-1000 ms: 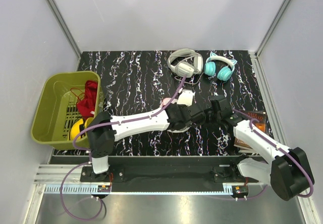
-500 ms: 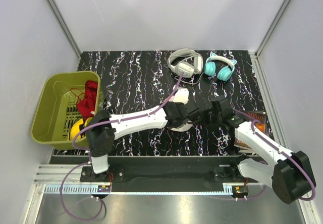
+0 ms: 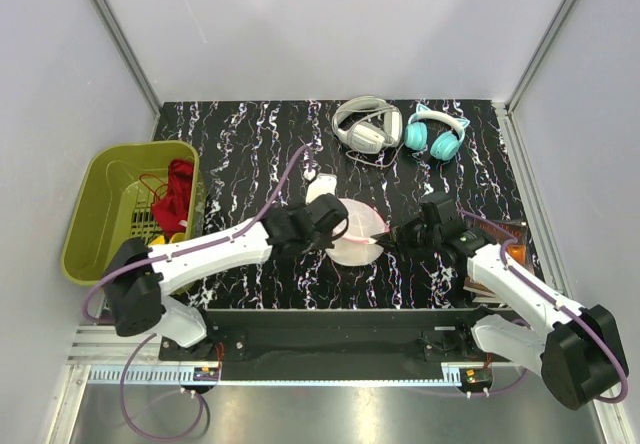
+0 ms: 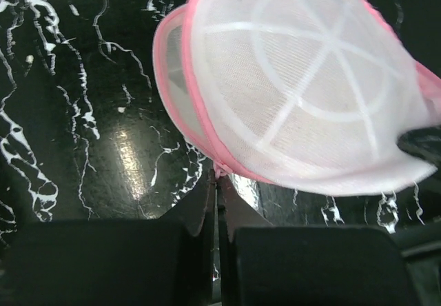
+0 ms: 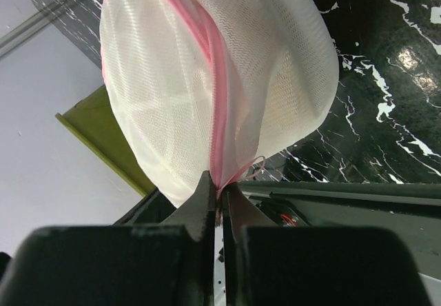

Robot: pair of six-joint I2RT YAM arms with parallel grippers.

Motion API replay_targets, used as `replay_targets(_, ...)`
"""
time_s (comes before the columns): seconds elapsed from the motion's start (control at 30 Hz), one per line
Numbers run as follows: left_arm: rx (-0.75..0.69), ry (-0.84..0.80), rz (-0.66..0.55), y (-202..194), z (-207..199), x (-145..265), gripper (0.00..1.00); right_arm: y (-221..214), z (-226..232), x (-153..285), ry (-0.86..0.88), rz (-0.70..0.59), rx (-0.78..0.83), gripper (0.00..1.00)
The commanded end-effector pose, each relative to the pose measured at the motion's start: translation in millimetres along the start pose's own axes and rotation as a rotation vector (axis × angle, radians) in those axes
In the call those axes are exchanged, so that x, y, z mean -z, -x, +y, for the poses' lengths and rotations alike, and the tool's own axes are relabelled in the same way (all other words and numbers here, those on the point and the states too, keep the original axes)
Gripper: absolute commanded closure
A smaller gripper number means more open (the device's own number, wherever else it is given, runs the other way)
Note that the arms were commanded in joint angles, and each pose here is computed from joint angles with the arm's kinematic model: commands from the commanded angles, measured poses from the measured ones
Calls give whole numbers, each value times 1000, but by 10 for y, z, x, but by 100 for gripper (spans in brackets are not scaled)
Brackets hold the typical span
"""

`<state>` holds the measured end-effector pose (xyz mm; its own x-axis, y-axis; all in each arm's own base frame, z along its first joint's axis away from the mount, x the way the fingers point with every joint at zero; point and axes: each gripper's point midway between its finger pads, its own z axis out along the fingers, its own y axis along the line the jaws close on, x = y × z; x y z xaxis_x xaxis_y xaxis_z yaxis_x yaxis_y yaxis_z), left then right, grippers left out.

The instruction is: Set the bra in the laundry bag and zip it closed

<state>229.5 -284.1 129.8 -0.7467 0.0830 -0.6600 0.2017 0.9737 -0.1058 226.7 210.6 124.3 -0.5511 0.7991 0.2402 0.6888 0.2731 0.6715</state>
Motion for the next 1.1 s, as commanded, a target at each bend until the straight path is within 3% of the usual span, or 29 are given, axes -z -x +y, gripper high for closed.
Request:
replay_targets(0.0,-21,-243,-25,49,-298,166,100,-20,53,33,1,-4,49,100)
replay_targets(0.13,11,-478,-49,73,-613,396,100,-26,189,55,23,-7,48,100)
replay_targets(0.3,39,-495,-1,-103,-506,331,100,30,301,49,40,-11,136,100)
replay_targets(0.53,89,-564,31,-151,-554,339,100,118,886,-119,62,60,587,100)
replay_targets(0.57,99,-589,38,-141,-601,354,100,173,861,-229,17,70,613,96)
replay_targets(0.6,113,-602,34,-109,-647,327,100,182,1048,-189,34,61,713,85)
replay_targets(0.67,134,-627,35,-43,-740,332,100,256,887,-240,-89,90,749,60)
replay_targets(0.7,141,-621,44,-41,-770,273,100,264,902,-207,-103,94,782,54)
replay_targets(0.77,171,-625,41,35,-828,253,100,248,810,-134,-128,97,768,42)
replay_targets(0.8,181,-624,37,59,-859,218,100,232,701,-126,-145,105,741,31)
replay_targets(0.9,194,-629,38,118,-922,180,100,146,601,20,-123,111,693,19)
replay_targets(1.07,204,-664,44,147,-1010,165,100,-134,512,183,-27,191,566,23)
